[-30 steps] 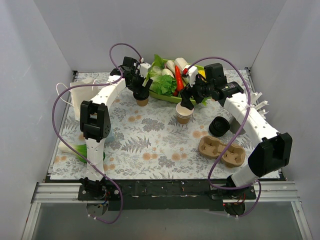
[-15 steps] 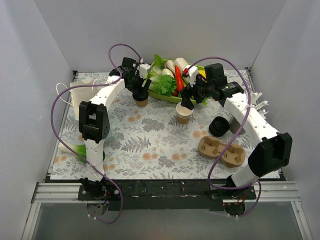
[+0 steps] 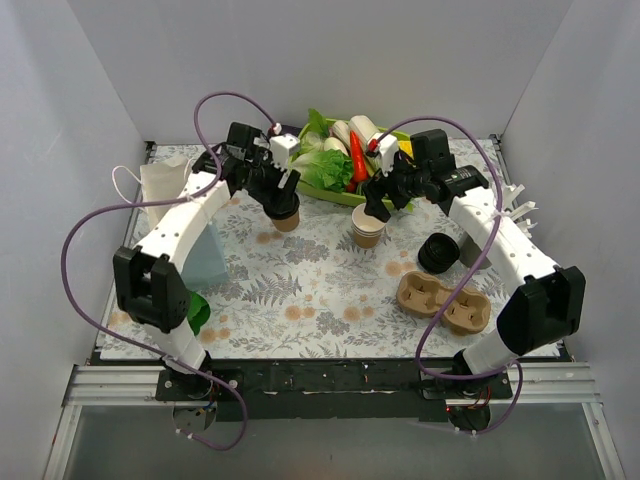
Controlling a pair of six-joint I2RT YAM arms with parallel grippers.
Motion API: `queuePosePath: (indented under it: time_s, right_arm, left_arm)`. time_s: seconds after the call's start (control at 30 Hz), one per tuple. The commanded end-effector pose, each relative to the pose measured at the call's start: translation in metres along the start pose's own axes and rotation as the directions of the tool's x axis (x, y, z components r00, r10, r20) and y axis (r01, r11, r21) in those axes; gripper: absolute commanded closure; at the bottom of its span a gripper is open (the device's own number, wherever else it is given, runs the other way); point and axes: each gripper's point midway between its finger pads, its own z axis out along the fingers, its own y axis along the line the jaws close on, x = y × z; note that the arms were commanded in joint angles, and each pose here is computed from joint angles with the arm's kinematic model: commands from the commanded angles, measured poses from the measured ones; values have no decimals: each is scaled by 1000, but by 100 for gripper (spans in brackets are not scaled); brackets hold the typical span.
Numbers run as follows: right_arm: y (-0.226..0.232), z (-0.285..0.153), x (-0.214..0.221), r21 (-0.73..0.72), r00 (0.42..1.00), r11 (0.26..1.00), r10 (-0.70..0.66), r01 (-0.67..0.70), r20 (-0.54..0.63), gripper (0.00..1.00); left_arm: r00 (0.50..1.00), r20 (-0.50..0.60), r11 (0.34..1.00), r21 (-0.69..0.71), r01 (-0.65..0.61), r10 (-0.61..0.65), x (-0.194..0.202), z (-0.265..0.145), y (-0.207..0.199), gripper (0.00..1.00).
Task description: Pack the takeout coffee
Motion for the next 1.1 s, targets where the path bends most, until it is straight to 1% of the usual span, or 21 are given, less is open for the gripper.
queuePosePath:
  time_s: [0.0, 0.03, 0.07, 0.13, 0.17, 0.2, 0.3, 0.37, 0.4, 0.53, 0.67, 0.73, 0.83, 0.93, 0.97, 1.07]
  right_arm:
    - [-5, -18, 1, 44, 1000, 999, 4, -5, 16, 4]
    - [-6, -19, 3, 49, 1000, 999, 10, -11, 14, 4]
    - [-7, -19, 7, 56, 1000, 998, 17, -18, 4, 4]
    - [-11, -23, 10, 74, 999, 997, 32, -32, 0, 4]
    - [-14, -25, 11, 90, 999, 995, 39, -38, -3, 4]
    - [-17, -27, 14, 101, 998, 993, 55, -54, -4, 4]
    - [-25, -32, 18, 132, 996, 988, 84, -82, -7, 4]
    - [-30, -35, 22, 152, 995, 984, 97, -95, -9, 4]
    - [-34, -39, 23, 167, 994, 981, 106, -103, -6, 4]
    - [-45, -48, 37, 218, 992, 969, 125, -118, -20, 4]
    - [-67, -63, 41, 305, 990, 944, 140, -128, -18, 2]
    - [-79, -71, 45, 344, 986, 927, 167, -153, -11, 2]
    - [-88, -78, 51, 368, 981, 912, 196, -180, -7, 2]
    - [-86, -79, 55, 362, 979, 913, 203, -186, -8, 2]
    - [-84, -79, 55, 357, 979, 915, 202, -186, -5, 2]
    - [-79, -78, 59, 343, 979, 920, 205, -190, -7, 2]
  left_arm:
    - [999, 28, 995, 88, -44, 41, 4, -28, -66, 44]
    - [999, -4, 994, 102, -51, 52, 19, -25, -77, 44]
    - [996, 1, 988, 123, -90, 91, 22, -28, -97, 44]
    - [993, -41, 983, 153, -102, 109, 43, -22, -114, 43]
    - [989, -44, 976, 174, -130, 140, 47, -21, -130, 43]
    - [988, -47, 973, 185, -140, 151, 50, -19, -137, 44]
    - [982, -37, 963, 207, -174, 186, 51, -8, -162, 43]
    - [980, -15, 961, 200, -192, 199, 39, -2, -174, 42]
    - [979, -26, 961, 202, -191, 200, 39, 6, -177, 42]
    - [982, 29, 958, 218, -186, 184, 26, 20, -196, 44]
    - [984, 0, 948, 266, -172, 178, 37, 35, -218, 44]
    - [984, -7, 948, 269, -170, 179, 44, 41, -222, 45]
    - [983, -27, 950, 264, -168, 181, 53, 52, -227, 42]
    - [982, -26, 949, 264, -172, 185, 52, 56, -232, 34]
    - [981, -26, 946, 274, -175, 190, 52, 57, -235, 29]
    - [981, -19, 941, 287, -181, 194, 48, 54, -240, 23]
